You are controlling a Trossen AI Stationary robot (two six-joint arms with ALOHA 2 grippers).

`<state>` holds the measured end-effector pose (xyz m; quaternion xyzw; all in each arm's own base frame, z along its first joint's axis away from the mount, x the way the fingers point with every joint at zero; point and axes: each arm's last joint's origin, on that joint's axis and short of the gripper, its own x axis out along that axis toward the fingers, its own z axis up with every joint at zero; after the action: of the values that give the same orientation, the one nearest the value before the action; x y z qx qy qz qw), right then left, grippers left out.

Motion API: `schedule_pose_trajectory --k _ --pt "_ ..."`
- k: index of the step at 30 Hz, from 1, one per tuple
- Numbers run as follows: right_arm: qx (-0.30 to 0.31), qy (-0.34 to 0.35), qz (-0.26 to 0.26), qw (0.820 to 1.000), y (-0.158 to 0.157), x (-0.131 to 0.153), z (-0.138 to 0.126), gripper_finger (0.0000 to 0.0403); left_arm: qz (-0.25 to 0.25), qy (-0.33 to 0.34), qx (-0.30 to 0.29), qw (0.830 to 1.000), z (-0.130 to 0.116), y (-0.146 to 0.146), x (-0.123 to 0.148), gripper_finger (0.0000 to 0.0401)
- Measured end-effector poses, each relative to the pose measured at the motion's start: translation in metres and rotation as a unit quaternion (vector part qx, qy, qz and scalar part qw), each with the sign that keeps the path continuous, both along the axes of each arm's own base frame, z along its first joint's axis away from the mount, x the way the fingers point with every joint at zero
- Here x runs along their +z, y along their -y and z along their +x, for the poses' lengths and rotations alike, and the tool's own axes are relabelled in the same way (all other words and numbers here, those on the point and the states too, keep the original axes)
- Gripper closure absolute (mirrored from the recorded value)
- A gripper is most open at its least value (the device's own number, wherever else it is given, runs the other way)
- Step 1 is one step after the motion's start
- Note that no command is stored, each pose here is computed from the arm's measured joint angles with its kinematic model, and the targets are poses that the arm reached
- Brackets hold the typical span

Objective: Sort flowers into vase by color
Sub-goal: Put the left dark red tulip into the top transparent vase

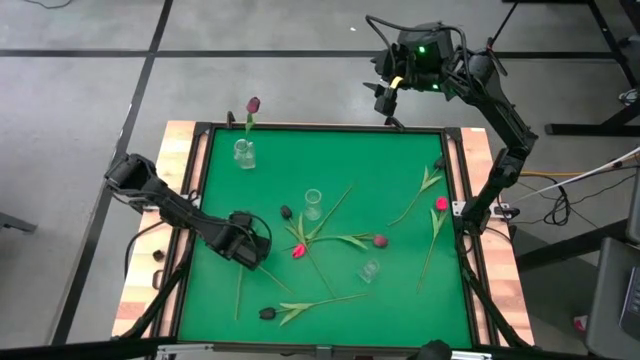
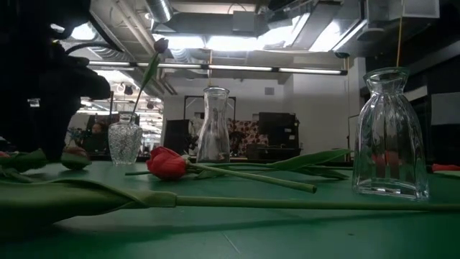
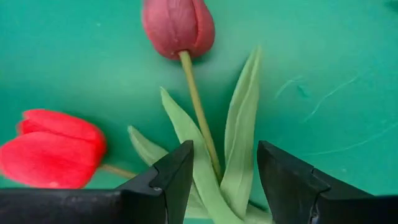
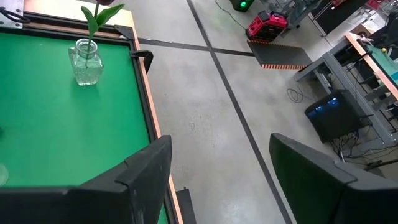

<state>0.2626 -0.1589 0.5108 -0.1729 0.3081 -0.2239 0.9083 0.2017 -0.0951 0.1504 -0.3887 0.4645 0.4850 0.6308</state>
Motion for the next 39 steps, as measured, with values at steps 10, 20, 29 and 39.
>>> schedule_pose_trajectory --k 10,20,29,39 --pt "0.0 -0.004 0.003 1.0 0.0 -0.001 0.0 0.0134 -0.002 0.003 0.001 1.0 0.002 -0.004 -0.003 0.0256" --pt "-0.005 0.001 0.01 1.0 0.0 -0.001 0.0 0.0134 0.0 -0.003 -0.014 1.0 0.003 -0.005 -0.005 0.036" --pt "0.009 0.006 0.018 1.0 -0.001 -0.001 0.0 0.0134 0.016 0.003 -0.028 0.999 0.003 -0.005 -0.004 0.0391" --pt "0.014 0.013 0.017 1.0 -0.001 0.0 0.001 0.0134 0.102 0.109 -0.028 0.988 0.006 -0.008 0.025 0.0394"
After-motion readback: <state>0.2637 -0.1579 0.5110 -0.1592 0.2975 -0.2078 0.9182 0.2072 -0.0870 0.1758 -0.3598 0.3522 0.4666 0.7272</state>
